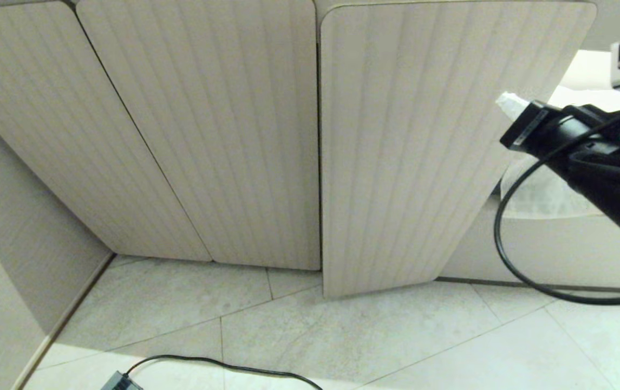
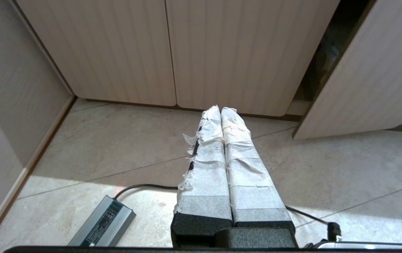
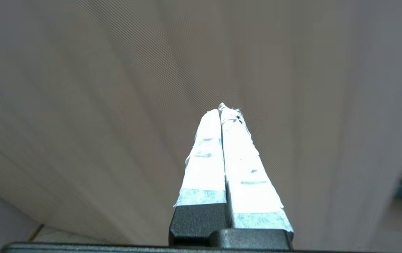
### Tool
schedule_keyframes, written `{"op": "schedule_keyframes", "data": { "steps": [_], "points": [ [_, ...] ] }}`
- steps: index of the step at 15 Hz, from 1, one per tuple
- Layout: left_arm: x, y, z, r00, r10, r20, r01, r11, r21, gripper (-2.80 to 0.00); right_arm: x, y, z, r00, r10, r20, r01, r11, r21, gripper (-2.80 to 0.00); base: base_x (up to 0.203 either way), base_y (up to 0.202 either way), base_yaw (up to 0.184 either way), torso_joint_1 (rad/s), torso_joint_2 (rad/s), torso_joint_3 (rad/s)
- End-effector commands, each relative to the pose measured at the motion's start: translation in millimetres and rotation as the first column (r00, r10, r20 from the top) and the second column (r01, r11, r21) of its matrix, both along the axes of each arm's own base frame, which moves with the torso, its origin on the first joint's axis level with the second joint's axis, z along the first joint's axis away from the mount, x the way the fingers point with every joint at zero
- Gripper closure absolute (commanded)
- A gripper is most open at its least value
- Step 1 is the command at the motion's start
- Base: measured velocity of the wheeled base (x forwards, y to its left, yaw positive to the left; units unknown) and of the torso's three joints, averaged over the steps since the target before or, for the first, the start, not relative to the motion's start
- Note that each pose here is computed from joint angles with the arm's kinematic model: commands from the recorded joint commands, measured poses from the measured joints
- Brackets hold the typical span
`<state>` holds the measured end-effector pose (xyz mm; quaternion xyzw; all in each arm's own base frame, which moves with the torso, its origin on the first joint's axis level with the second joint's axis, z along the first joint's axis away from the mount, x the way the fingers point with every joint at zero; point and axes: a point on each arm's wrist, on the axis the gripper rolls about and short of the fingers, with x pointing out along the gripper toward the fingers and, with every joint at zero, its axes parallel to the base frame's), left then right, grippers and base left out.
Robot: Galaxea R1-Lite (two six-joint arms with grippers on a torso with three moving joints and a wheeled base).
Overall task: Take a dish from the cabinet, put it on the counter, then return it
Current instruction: Close the cabinet door
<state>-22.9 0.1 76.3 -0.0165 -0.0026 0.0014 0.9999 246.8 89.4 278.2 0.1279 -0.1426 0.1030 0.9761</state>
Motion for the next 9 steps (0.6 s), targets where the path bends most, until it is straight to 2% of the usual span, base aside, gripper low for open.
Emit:
{"op": "schedule_keyframes", "data": {
  "steps": [1,3,5,9],
  "points": [
    [0,0,0,1.0,0.0,0.0,0.0,1.0,-0.001,0.0,-43,-18,14,0.998,-0.009,0.069,0.007,1.0,0.025,0.0,0.0,0.0,0.0,0.0,0.0,0.0],
    [0,0,0,1.0,0.0,0.001,0.0,1.0,-0.001,0.0,-55,-23,8,0.998,-0.015,0.062,0.014,1.0,0.014,0.0,0.0,0.0,0.0,0.0,0.0,0.0],
    [0,0,0,1.0,0.0,0.0,0.0,1.0,-0.001,0.0,-84,-34,-2,0.998,-0.02,0.06,0.02,1.0,0.0,0.0,0.0,0.0,0.0,0.0,0.0,0.0],
    [0,0,0,1.0,0.0,-0.001,0.0,1.0,-0.001,0.0,-127,-50,-33,1.0,-0.024,-0.01,0.023,0.999,-0.036,0.0,0.0,0.0,0.0,0.0,0.0,0.0]
  ]
}}
